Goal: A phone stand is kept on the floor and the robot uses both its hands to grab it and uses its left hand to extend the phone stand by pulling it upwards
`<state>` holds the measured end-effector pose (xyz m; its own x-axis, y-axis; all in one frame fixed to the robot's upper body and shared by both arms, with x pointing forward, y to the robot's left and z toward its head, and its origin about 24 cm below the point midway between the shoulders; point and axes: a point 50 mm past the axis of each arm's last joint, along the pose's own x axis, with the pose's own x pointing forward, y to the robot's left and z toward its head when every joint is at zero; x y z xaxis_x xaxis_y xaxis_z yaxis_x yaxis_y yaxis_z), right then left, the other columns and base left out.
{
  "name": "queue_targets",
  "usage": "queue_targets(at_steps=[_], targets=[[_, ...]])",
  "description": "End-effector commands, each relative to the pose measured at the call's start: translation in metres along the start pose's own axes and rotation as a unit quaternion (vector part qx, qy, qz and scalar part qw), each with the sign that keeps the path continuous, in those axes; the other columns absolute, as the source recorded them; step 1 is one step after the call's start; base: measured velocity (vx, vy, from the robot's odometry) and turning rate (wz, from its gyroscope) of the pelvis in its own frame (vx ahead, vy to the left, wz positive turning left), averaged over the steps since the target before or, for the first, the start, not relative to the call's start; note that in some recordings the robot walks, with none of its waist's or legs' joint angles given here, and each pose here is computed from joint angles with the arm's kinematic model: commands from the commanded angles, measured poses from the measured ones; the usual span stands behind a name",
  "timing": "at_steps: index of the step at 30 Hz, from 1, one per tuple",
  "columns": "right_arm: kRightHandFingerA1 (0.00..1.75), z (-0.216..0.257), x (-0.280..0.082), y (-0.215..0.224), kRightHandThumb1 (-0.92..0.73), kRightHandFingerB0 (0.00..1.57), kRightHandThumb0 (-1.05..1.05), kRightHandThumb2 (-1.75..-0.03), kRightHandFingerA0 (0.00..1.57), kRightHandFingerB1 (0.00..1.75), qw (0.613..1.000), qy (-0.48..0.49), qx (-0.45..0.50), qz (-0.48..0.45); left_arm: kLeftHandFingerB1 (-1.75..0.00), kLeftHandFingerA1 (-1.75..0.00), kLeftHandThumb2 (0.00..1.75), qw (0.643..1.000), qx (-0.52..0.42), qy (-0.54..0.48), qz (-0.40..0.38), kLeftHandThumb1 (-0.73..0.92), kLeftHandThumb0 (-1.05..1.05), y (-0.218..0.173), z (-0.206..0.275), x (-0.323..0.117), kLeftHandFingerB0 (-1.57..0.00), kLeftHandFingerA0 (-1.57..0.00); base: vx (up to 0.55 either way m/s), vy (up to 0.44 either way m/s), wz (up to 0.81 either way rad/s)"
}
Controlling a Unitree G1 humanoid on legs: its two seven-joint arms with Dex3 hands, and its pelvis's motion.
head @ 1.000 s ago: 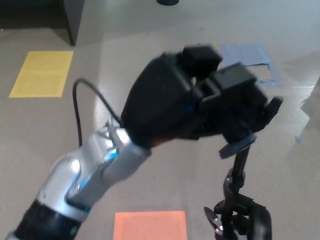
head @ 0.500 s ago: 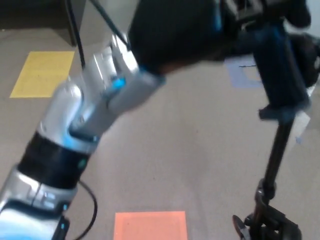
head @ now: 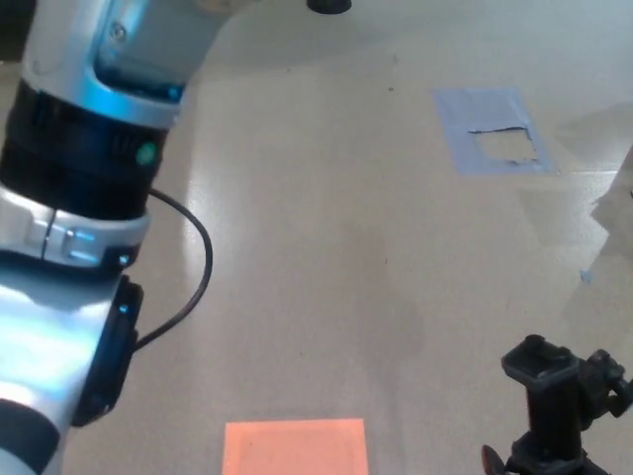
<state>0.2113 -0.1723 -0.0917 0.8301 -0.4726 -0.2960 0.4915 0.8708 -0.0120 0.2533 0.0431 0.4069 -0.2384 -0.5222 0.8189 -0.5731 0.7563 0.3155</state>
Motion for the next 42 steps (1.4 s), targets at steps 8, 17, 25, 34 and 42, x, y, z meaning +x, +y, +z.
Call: queue_targets(at_steps=[8, 17, 25, 34, 42], targets=[[1.43, -0.011, -0.003, -0.007, -0.40, 1.56, -0.44, -0.89, 1.54, 1.43, 0.996, 0.026, -0.070, 0.043, -0.33, -0.41, 0.58, 0.983, -0.044, 0.148, -0.099, 0.55, -0.86, -0.013, 0.012, -0.034, -0.23, -0.18, 0.00, 0.000, 0.00], [0.82, 0.015, 0.004, 0.017, -0.66, 0.00, -1.02, -0.59, 0.00, 0.54, 0.947, -0.063, -0.165, 0.270, -0.03, -0.02, 1.11, 0.885, -0.219, 0.371, -0.175, 0.61, -1.05, -0.041, 0.088, -0.151, -0.02, 0.00, 0.00, 0.000, 0.00], [0.57, 0.043, 0.006, 0.007, -0.65, 0.00, -1.02, -0.56, 0.00, 0.47, 0.886, -0.133, -0.244, 0.370, -0.05, 0.00, 1.11, 0.774, -0.298, 0.528, -0.184, 0.69, -1.05, -0.023, 0.174, -0.251, -0.04, 0.00, 0.00, 0.000, 0.00], [0.61, 0.055, -0.007, -0.062, -0.66, 0.00, -1.03, -0.59, 0.00, 0.55, 0.850, -0.125, -0.265, 0.437, -0.18, -0.06, 1.08, 0.672, -0.267, 0.659, -0.210, 0.65, -0.94, 0.044, 0.219, -0.326, -0.05, 0.00, 0.00, 0.000, 0.00], [0.64, 0.055, -0.030, -0.111, -0.48, 0.00, -0.95, -0.91, 0.00, 0.71, 0.847, -0.059, -0.271, 0.454, -0.15, -0.06, 1.13, 0.577, -0.267, 0.745, -0.202, 0.76, -0.95, 0.086, 0.263, -0.368, -0.05, 0.00, 0.00, 0.000, 0.00]])
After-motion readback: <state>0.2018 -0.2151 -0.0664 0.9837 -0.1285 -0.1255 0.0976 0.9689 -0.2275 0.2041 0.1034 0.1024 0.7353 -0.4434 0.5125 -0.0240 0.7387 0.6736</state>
